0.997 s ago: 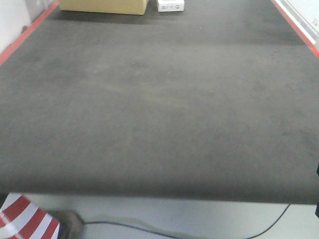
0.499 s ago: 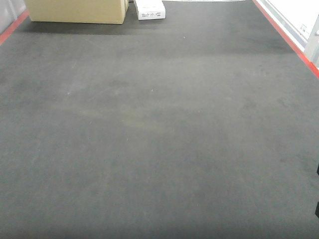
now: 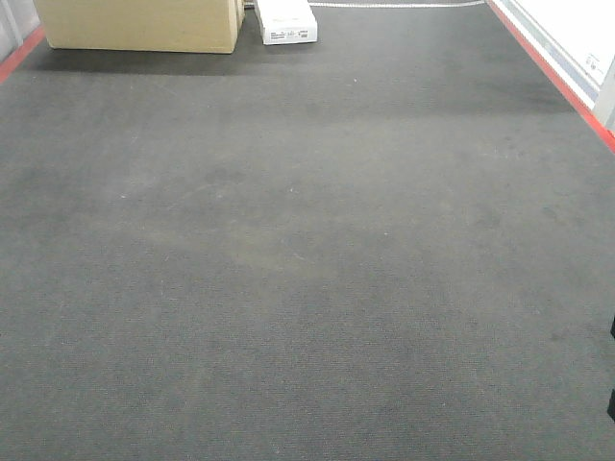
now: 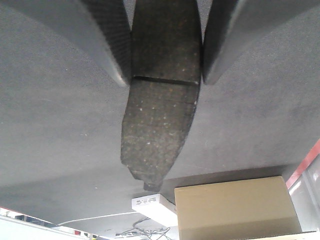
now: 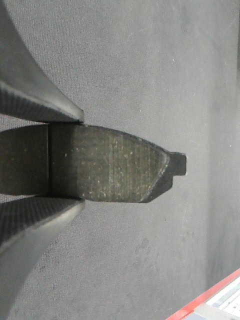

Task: Move and align brake pads A on conveyor
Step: 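Lower the left gripper with its pad toward the conveyor belt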

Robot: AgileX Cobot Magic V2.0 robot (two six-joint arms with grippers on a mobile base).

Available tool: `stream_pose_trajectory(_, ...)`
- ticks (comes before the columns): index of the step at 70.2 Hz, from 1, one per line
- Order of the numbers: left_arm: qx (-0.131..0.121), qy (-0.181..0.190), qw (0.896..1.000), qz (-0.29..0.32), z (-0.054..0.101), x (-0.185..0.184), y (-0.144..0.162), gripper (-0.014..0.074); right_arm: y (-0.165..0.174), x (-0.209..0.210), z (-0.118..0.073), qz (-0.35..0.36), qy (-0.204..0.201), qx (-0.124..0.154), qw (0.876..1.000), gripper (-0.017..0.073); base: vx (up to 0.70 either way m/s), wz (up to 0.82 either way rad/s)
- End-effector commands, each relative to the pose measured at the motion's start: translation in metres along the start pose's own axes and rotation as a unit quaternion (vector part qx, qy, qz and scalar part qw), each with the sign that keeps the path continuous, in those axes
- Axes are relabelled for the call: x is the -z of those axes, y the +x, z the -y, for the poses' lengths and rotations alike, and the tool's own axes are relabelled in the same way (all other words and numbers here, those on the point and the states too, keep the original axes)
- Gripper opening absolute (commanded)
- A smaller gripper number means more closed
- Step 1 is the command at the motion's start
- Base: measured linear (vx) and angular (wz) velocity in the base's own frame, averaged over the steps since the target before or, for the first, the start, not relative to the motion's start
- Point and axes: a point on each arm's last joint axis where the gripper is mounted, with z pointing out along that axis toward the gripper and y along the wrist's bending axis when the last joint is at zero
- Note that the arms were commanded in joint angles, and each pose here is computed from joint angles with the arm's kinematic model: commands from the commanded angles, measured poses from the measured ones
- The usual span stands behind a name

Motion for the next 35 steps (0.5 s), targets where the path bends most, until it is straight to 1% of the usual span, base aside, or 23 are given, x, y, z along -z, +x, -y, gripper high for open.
stream_pose_trajectory(1,0.009,-0.014,0.999,0.051,-0.0034,0.0018,-0.0168,0.0083,-0.0171,0.0027,-0.0003,0.055,-0.002,0.008,0.998,0.0048,0.0,0.0)
stream_pose_trajectory(35,0.009,-0.014,0.999,0.051,-0.0034,0.0018,-0.0168,0.0083,-0.0172,0.0028,-0.0003,0.056,-0.002,0.008,0.998,0.0048,0.0,0.0)
